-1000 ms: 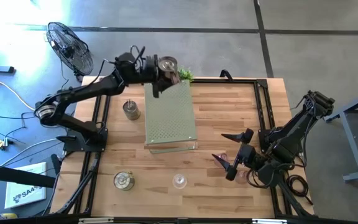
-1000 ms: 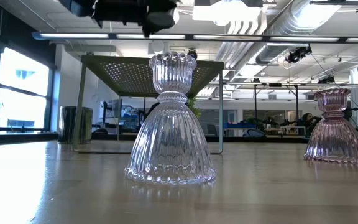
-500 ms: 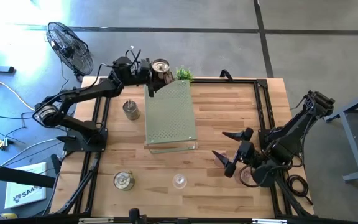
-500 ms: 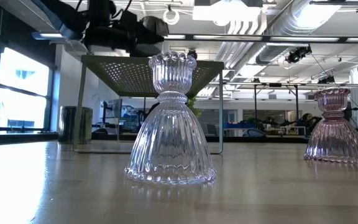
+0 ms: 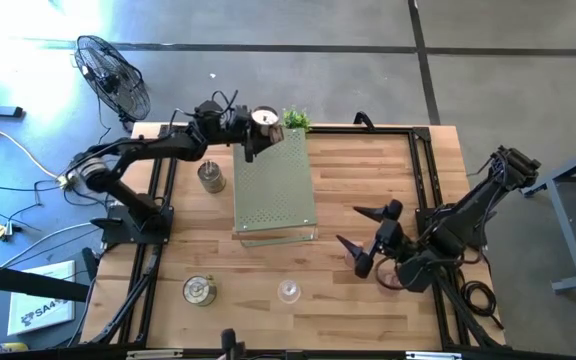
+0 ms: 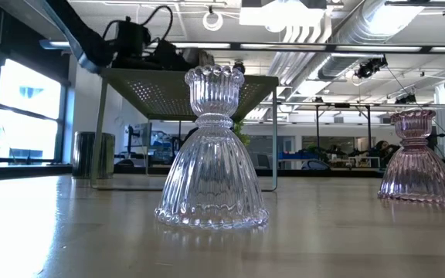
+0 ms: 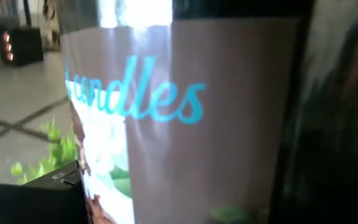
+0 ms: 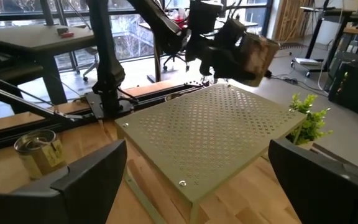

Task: Pick & Place candle stick holders
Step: Put the right brown scented candle on the shelf

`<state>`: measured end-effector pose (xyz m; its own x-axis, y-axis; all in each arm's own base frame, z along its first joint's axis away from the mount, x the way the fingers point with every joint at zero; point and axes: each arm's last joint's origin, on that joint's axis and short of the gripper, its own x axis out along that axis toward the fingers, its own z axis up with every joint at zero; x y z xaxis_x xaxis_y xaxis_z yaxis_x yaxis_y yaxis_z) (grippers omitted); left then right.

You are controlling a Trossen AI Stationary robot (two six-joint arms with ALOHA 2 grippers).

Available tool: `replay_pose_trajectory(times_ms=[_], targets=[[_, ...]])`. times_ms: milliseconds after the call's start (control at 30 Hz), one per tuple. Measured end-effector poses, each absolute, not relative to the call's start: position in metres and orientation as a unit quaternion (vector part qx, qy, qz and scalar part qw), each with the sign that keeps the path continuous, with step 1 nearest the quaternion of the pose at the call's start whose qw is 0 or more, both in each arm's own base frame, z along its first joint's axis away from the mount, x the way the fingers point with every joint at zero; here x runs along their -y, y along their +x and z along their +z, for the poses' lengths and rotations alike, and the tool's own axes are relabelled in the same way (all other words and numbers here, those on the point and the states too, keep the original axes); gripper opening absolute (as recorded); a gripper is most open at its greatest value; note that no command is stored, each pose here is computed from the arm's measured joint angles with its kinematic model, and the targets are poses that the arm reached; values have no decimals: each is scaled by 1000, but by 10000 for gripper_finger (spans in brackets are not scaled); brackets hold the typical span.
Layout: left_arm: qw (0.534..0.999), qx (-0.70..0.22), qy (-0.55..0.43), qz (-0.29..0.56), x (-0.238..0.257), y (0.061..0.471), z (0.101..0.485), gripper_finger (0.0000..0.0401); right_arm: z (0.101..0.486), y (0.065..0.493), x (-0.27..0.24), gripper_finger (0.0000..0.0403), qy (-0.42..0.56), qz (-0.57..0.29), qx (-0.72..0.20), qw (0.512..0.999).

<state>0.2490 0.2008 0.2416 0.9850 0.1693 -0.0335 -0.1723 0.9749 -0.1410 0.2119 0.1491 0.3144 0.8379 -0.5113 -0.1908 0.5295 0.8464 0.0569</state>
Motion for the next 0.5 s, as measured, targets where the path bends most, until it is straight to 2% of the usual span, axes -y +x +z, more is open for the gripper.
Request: replay_pose_trajectory(times_ms=[233, 500], targets=[[990, -12, -81, 114, -206, 257, 229, 341, 314, 216, -145, 384, 59, -264, -95, 958], [992, -26, -61, 107, -200, 260, 227, 341, 312, 216, -145, 383, 54, -257, -106, 959]])
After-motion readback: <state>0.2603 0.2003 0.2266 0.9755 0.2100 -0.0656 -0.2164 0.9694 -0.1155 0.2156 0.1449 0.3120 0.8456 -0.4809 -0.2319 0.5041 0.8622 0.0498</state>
